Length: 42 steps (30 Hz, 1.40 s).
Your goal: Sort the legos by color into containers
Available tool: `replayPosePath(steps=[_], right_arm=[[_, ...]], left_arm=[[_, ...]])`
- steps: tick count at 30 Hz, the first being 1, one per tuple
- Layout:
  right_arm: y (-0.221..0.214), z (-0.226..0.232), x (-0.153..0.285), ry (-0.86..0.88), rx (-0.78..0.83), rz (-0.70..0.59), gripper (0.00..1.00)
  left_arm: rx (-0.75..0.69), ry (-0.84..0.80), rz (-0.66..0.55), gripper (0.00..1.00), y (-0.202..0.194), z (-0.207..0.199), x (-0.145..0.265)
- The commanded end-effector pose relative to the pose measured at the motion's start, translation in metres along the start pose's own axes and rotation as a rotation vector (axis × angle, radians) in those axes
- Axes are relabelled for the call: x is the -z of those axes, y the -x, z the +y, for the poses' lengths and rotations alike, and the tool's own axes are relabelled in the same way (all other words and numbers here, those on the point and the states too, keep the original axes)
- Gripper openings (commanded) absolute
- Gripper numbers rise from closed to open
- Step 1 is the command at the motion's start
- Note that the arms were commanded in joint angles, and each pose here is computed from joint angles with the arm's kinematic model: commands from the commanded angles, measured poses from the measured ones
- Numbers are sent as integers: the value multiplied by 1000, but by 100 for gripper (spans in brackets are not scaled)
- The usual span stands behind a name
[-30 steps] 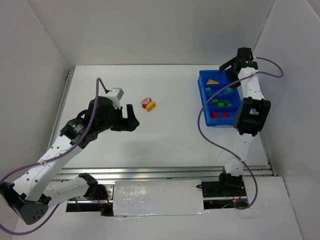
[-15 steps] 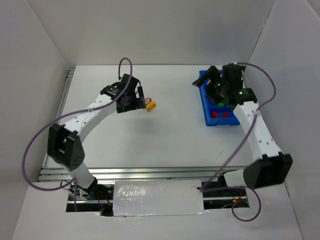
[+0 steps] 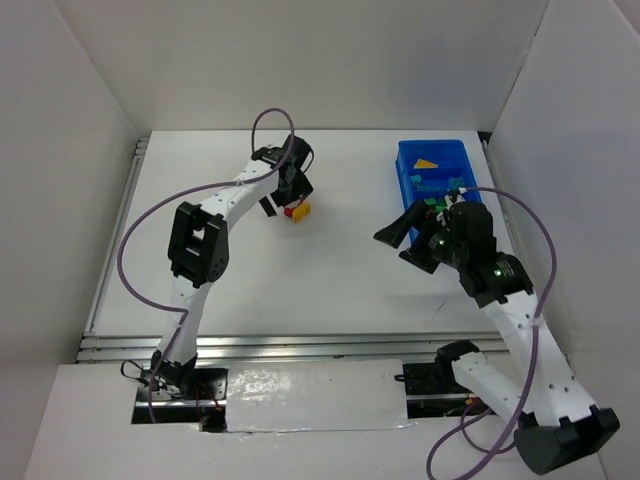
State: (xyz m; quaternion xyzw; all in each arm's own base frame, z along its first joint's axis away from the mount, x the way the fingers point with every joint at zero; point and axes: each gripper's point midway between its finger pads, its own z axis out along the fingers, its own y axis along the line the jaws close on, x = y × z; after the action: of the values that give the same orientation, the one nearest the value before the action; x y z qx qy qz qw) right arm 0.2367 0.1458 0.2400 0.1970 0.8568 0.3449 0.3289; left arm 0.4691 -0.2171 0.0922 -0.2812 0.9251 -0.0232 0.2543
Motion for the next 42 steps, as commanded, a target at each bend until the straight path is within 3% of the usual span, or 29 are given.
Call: replayPosePath(steps=[1, 20, 23, 24, 27, 30, 33, 39, 40, 42], right_arm=[[-12, 6, 21, 52, 23, 8, 100], [-38, -12, 34, 54, 87, 66, 100], [-42, -13, 31, 61, 88, 83, 100], [-41, -12, 30, 63, 88, 83, 100], [-40, -11, 29, 66, 99, 84, 100], [-36, -11, 28, 62, 109, 71, 100], [-33, -11, 24, 57, 113, 64, 100], [-13, -27, 16, -49, 93, -19, 100], [-10, -28, 14, -57, 93, -30, 100], [-7, -30, 8, -68, 76, -33, 100]], left_arm=[[164, 41, -20, 99, 6, 2, -1], [226, 15, -16, 97, -8, -25, -68], [214, 40, 7, 87, -16, -21, -73], [201, 52, 21, 69, -23, -17, -75], [175, 74, 15, 38, -33, -6, -69], [133, 46, 11, 34, -38, -3, -60], [80, 28, 24, 21, -41, -1, -50], [-53, -5, -24, 15, -48, 6, -10], [-51, -45, -39, 15, -42, 4, 9], [-67, -52, -41, 23, -45, 18, 18]])
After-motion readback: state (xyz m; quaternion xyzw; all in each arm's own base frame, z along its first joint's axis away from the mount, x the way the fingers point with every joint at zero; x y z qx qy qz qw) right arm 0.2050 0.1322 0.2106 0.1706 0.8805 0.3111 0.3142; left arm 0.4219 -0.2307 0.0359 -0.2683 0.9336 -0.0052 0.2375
